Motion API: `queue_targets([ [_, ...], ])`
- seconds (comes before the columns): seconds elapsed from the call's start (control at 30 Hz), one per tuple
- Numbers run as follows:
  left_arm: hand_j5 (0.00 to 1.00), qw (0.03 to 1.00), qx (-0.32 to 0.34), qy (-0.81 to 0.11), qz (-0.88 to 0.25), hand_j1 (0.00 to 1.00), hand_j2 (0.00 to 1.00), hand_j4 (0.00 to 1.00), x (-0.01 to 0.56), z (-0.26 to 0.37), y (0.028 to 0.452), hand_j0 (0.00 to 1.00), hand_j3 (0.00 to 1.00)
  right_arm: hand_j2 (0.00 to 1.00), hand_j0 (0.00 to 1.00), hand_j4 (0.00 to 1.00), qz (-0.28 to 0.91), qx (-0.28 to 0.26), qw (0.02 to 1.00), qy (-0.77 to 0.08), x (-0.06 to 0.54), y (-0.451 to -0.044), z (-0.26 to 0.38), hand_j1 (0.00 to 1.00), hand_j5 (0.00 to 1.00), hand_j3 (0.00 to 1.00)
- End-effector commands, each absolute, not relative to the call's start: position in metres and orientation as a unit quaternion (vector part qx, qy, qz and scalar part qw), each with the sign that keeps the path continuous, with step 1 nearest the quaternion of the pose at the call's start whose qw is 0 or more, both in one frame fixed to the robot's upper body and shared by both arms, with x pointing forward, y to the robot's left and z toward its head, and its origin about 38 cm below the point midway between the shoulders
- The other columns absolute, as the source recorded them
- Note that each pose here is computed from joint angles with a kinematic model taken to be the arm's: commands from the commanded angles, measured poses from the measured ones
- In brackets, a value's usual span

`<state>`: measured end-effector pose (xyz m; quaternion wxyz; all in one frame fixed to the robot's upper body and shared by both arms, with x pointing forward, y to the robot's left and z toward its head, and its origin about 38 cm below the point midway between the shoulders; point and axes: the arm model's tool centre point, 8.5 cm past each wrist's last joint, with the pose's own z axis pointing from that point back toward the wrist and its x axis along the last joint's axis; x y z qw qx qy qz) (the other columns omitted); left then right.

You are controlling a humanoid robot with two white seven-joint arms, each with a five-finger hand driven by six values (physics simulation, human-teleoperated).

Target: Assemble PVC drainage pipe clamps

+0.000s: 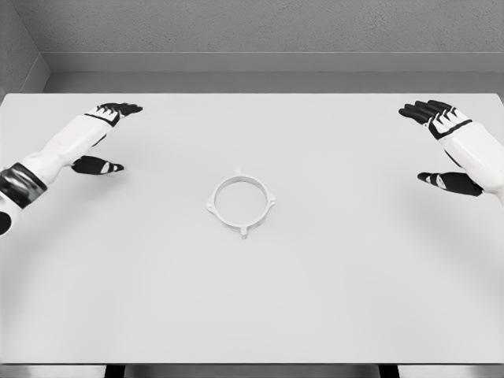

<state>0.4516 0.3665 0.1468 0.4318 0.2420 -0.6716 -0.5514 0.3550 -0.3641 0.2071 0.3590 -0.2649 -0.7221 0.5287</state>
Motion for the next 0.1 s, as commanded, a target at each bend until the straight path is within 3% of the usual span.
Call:
queue_targets([
  [0.0, 1.00, 0.460, 0.281, -0.652, -0.534, 1.00, 1.00, 1.00, 0.4483, 0.1575, 0.4179, 1.00, 1.00, 1.00, 1.00, 1.00, 0.526, -0.264, 0.360, -0.724, 0.3547, -0.3646, 0.2074, 1.00, 1.00, 1.00],
  [0.07, 1.00, 0.462, 0.282, -0.651, -0.533, 1.00, 1.00, 1.00, 0.4485, 0.1568, 0.4193, 1.00, 1.00, 1.00, 1.00, 1.00, 0.527, -0.264, 0.360, -0.723, 0.3547, -0.3649, 0.2076, 1.00, 1.00, 1.00],
])
